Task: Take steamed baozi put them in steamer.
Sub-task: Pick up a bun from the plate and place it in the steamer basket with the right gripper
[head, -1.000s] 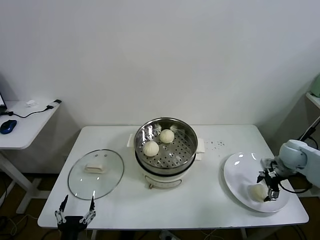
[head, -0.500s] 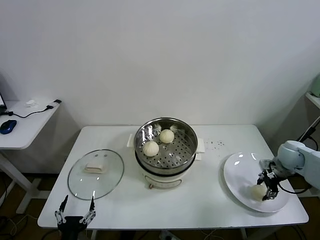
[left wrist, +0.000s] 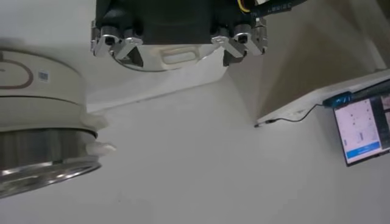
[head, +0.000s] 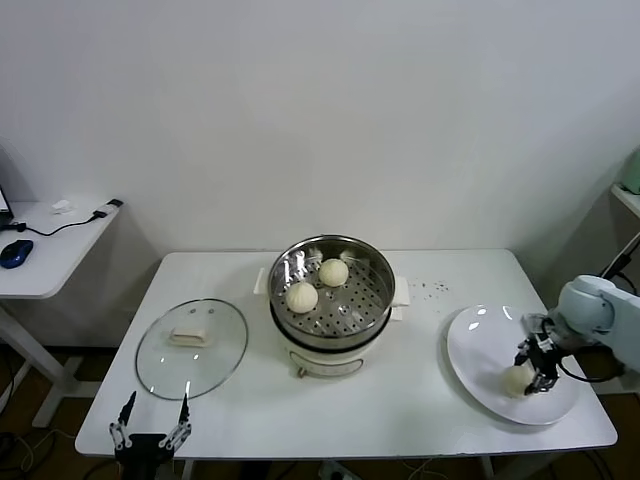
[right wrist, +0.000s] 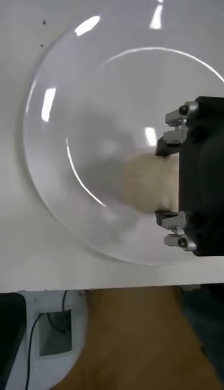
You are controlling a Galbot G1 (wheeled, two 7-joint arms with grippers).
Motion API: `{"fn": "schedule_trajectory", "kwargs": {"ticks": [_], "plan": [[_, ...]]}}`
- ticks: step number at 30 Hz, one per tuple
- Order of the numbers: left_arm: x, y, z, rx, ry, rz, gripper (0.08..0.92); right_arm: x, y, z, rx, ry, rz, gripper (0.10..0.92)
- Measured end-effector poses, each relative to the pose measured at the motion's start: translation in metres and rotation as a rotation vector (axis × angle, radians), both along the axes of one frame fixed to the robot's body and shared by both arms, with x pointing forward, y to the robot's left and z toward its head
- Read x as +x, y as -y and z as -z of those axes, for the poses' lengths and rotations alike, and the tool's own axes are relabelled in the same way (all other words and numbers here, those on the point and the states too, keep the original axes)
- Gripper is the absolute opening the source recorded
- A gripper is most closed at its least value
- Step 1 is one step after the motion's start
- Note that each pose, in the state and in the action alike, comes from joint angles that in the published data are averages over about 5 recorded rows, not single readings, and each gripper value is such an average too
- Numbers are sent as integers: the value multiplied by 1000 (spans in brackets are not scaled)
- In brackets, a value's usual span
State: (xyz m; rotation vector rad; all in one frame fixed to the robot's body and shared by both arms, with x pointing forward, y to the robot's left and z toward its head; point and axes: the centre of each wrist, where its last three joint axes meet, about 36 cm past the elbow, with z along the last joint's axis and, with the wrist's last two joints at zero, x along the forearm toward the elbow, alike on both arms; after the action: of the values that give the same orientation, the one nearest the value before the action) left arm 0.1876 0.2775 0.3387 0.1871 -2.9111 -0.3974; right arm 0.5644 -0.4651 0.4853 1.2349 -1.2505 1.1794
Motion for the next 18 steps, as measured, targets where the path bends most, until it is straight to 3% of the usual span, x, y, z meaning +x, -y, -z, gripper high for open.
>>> {"fn": "schedule_trajectory", "kwargs": {"ticks": [8, 18], "plan": [[0, 1, -1, 2, 1, 4, 823, 45, -42, -71, 2, 40, -292, 588], [-1, 1, -1, 5, -5, 0, 823, 101, -159, -190, -69, 139, -779, 594]]}}
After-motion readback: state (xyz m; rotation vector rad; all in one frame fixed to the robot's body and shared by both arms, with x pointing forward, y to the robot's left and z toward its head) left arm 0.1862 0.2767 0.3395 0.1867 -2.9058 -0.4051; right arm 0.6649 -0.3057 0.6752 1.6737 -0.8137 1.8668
